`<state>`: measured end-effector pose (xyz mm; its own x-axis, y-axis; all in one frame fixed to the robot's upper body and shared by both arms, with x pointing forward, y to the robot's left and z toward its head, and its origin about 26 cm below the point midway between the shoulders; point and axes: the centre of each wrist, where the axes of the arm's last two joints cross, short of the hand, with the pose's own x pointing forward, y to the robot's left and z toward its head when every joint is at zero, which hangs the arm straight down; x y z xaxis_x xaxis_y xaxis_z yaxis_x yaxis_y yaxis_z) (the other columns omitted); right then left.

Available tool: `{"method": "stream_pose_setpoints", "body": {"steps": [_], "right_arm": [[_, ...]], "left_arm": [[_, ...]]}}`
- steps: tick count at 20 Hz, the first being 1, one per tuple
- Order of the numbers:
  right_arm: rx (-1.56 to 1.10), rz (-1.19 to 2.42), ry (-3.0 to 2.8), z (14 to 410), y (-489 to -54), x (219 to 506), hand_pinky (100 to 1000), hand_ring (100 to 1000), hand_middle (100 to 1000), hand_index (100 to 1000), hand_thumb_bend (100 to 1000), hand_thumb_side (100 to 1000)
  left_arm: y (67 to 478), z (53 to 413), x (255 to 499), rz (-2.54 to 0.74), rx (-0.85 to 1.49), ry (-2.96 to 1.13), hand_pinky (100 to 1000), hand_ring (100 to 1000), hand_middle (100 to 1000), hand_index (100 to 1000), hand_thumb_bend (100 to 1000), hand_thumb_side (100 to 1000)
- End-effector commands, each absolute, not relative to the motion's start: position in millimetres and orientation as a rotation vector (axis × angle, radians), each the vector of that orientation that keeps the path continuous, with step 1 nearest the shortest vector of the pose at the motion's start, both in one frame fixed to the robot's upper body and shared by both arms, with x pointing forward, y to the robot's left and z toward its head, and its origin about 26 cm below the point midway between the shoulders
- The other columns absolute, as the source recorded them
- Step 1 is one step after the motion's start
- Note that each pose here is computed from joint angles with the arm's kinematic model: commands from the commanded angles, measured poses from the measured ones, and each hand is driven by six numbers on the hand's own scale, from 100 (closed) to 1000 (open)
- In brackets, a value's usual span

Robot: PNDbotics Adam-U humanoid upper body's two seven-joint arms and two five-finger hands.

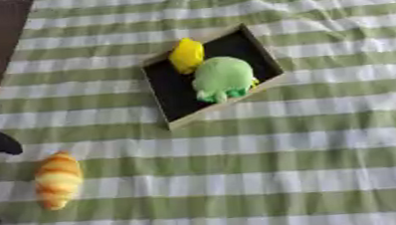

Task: Pick up objects on the table and place them in the box.

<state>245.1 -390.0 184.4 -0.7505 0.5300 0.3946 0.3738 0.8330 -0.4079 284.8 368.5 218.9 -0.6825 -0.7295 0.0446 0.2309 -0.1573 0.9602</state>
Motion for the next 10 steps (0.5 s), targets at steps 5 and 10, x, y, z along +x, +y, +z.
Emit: {"method": "stream_pose_setpoints", "body": {"steps": [5, 10], "right_arm": [[-0.627, 0.412, -2.506, 193.0, -386.2, 246.9, 946, 796, 708, 818, 100, 454], [-0.601, 0.412, -2.495, 194.0, -384.3, 248.5, 947, 793, 704, 816, 100, 470]], "left_arm": [[356.8, 212.3, 290.9, -1.897, 0.609, -1.418, 852, 872, 794, 884, 514, 102], [354.0, 207.1, 298.0, -1.884, 0.632, -1.370, 856, 875, 799, 885, 541, 100]]}}
